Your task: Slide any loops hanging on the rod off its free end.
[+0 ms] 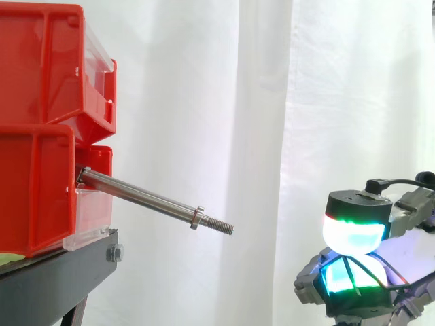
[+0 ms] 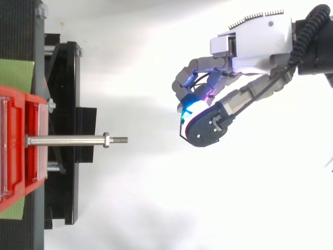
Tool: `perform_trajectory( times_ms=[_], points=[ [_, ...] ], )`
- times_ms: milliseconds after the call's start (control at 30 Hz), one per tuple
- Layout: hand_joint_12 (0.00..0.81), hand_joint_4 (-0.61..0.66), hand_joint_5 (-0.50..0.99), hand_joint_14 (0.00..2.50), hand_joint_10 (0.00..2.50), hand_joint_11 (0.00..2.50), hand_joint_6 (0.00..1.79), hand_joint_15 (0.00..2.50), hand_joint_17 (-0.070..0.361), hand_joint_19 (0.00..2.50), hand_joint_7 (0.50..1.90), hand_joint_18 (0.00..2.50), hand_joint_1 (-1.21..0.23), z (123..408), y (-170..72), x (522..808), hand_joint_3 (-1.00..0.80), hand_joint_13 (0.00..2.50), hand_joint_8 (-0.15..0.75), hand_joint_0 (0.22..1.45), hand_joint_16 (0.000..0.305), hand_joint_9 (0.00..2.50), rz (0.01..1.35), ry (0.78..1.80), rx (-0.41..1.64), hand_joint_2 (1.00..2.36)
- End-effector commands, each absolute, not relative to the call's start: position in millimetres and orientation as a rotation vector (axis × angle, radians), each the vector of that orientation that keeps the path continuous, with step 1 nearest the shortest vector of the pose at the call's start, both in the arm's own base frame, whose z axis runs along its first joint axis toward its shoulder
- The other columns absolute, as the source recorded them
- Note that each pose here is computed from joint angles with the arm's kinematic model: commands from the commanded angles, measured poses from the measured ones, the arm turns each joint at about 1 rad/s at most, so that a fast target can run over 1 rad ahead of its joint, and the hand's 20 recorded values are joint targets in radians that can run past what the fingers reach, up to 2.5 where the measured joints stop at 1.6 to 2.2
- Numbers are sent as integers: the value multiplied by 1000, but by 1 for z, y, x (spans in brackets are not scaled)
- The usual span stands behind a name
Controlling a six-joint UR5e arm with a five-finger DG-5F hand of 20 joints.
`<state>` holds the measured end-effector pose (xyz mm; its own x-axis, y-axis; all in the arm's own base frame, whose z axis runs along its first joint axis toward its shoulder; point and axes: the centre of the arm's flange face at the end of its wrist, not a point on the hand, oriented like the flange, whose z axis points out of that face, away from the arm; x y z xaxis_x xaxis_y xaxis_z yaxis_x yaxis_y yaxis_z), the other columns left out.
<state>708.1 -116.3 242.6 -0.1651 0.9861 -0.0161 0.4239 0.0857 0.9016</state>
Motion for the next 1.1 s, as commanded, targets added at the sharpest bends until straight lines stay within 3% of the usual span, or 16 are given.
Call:
perform_trajectory(
  times_ms=[0, 367, 867, 1067],
  points=[
    [263, 181, -127, 1, 8, 219, 822, 0, 97, 68, 1495, 482, -535, 242, -115, 707, -429, 576, 281, 574, 43, 954, 1041, 1686, 1424, 1006],
    [263, 162, -129, 1, 8, 234, 825, 0, 96, 57, 1488, 489, -591, 241, -113, 705, -382, 581, 293, 576, 43, 944, 1057, 1676, 1480, 1011],
    [261, 152, -132, 0, 9, 248, 830, 0, 96, 55, 1466, 496, -607, 239, -110, 691, -387, 585, 292, 579, 43, 941, 1086, 1629, 1744, 1010],
    [264, 158, -147, 0, 11, 250, 830, 0, 96, 47, 1465, 497, -696, 244, -112, 691, -384, 581, 292, 578, 43, 925, 1082, 1635, 1749, 1010]
  ],
)
